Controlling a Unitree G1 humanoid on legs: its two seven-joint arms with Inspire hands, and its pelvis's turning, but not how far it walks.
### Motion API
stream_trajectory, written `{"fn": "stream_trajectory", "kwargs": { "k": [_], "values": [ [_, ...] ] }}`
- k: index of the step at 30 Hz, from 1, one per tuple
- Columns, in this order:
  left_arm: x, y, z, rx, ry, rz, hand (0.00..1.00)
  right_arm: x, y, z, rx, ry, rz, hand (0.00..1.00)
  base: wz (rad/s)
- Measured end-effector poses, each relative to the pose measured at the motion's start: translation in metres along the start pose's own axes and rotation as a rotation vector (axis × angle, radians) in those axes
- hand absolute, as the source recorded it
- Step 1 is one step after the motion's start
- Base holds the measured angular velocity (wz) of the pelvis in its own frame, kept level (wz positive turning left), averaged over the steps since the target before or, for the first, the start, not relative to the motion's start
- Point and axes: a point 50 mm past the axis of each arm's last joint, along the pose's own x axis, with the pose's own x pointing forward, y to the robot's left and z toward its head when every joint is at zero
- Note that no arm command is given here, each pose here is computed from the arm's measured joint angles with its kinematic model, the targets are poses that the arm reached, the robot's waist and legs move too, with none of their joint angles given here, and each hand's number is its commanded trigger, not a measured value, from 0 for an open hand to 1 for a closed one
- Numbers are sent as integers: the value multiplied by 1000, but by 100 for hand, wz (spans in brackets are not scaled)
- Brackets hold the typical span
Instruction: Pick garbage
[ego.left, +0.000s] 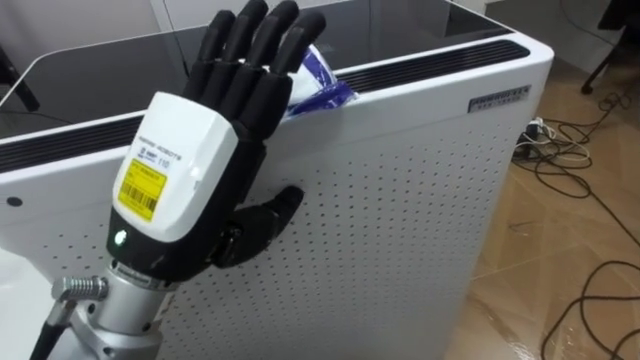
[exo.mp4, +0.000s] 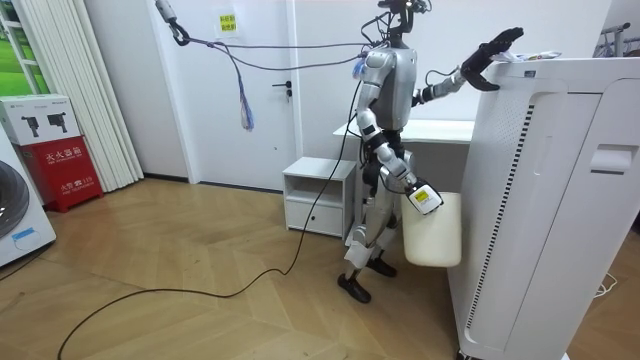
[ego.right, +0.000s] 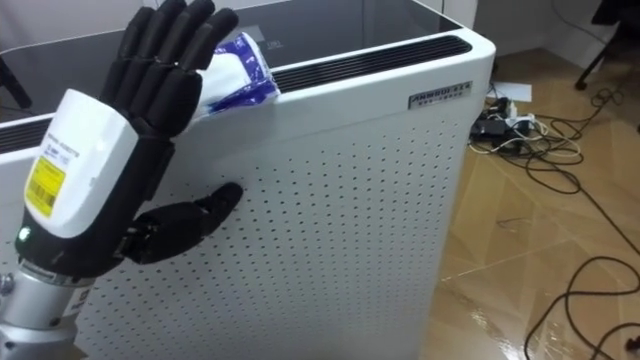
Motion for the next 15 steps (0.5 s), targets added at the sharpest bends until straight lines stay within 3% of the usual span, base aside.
{"fn": "stream_trajectory", "kwargs": {
  "k": [15],
  "values": [
    [4,6,-1,33,-19,19,0,-1,-2,-2,-3,5,-21,100,0]
  ]
}}
